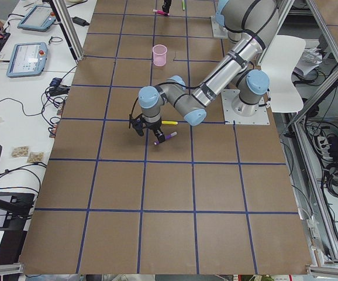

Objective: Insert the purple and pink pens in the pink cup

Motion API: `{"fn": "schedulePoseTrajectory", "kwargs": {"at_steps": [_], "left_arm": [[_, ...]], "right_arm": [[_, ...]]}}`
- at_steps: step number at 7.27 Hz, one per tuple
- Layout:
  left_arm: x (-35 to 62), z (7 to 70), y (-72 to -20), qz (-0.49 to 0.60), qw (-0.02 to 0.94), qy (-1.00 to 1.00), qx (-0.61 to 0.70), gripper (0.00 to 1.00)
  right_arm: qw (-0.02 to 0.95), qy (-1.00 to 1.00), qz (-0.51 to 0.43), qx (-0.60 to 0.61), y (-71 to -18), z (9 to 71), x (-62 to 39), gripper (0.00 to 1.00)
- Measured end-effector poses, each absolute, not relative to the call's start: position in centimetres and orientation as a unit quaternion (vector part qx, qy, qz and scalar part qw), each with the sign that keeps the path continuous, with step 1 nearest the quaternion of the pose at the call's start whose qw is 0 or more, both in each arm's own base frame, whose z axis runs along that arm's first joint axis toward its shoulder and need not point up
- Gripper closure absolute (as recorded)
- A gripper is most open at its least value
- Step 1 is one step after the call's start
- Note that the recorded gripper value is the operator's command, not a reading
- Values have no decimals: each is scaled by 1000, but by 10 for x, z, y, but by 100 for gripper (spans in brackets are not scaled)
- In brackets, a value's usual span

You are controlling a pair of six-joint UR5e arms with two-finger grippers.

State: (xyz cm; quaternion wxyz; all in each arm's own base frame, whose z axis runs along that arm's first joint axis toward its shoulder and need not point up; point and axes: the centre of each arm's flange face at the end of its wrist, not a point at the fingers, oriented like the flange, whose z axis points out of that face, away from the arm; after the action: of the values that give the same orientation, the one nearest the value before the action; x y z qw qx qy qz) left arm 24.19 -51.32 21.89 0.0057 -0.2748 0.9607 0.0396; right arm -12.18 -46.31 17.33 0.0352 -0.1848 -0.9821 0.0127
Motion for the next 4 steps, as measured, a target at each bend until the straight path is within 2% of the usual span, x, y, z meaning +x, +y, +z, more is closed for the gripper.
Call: {"fn": "schedulePoseTrajectory", "kwargs": {"at_steps": [1,4], "left_arm": [[245,209,-513,47,3,960,-277,17],[248,186,-515,64,-5,958,-278,20]], "right_arm": [[54,-981,2,-184,-461,172,-125,100],[78,-980,-1,-182,-462,188,-130,100]]}}
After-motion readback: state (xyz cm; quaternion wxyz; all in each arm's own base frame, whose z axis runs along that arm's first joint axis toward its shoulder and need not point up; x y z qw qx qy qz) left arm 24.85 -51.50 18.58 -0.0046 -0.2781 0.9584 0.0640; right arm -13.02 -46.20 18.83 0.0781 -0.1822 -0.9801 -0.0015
